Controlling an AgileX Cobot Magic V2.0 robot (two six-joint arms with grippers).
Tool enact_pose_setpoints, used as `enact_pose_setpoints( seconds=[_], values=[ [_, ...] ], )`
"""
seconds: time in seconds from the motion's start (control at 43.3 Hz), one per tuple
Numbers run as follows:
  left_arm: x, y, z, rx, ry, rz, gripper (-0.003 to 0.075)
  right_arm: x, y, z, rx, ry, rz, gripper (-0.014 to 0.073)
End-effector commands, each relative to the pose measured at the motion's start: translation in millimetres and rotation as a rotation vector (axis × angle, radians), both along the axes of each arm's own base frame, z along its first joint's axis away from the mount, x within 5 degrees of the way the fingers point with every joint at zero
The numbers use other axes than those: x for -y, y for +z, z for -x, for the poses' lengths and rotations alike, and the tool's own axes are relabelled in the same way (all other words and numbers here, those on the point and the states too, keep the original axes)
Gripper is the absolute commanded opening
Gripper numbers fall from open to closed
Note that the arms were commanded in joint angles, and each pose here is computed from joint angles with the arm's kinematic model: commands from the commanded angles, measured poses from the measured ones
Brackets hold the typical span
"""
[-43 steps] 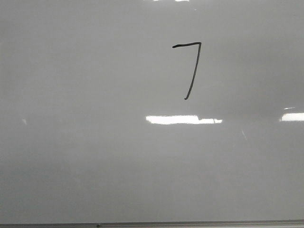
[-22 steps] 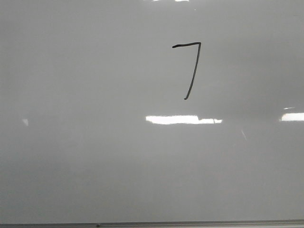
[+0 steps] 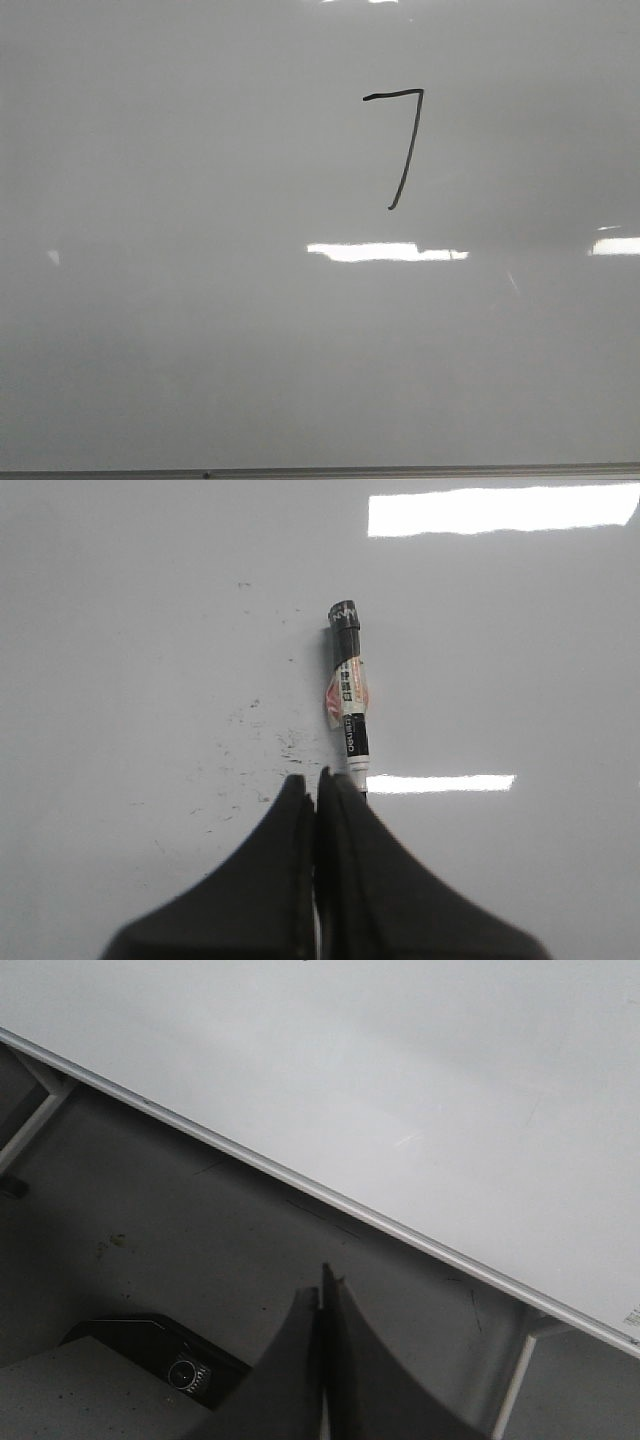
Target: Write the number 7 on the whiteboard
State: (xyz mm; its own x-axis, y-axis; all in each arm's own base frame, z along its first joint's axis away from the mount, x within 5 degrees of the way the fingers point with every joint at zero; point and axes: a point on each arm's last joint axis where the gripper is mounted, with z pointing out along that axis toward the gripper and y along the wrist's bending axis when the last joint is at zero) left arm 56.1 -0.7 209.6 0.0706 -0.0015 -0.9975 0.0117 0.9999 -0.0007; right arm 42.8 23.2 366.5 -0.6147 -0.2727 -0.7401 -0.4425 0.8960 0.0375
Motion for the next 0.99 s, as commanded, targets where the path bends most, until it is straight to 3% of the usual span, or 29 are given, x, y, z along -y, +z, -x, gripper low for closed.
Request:
enact_pose_setpoints(
  seconds=[0.0,0.3,0.369,0.554,0.577,0.693,0.97],
  values=[
    [-0.2,4.1,1.3,0.085,0.001,0.01,-0.0021,-0.7,9.8,-3.0,0.064,-0.005,-0.023,-0.0118],
    [-0.2,4.1,1.3,0.085,0.001,0.01,-0.0021,0.3,8.3,-1.4,0.071,-0.008,-0.027,-0.0118],
    [-0.2,4.1,1.3,0.085,0.001,0.01,-0.0021,4.1,5.1,0.6,0.093,-0.06,-0.035,-0.0118],
    [-0.2,4.1,1.3,0.085,0.001,0.01,-0.0021,15.5,-11.9,-0.1,0.391,-0.292,-0.117,-0.0118],
    [-0.2,4.1,1.3,0.085,0.001,0.01,-0.0021,17.9,-23.0,-0.2,0.489,-0.344,-0.136,-0.0118],
    [-0.2,4.1,1.3,0.085,0.001,0.01,-0.0021,21.0,-53.1,-0.9,0.651,-0.413,-0.16,-0.0118],
    [-0.2,4.1,1.3,0.085,0.001,0.01,-0.0021,22.3,-122.0,-8.7,0.789,-0.441,-0.185,-0.0118]
  ],
)
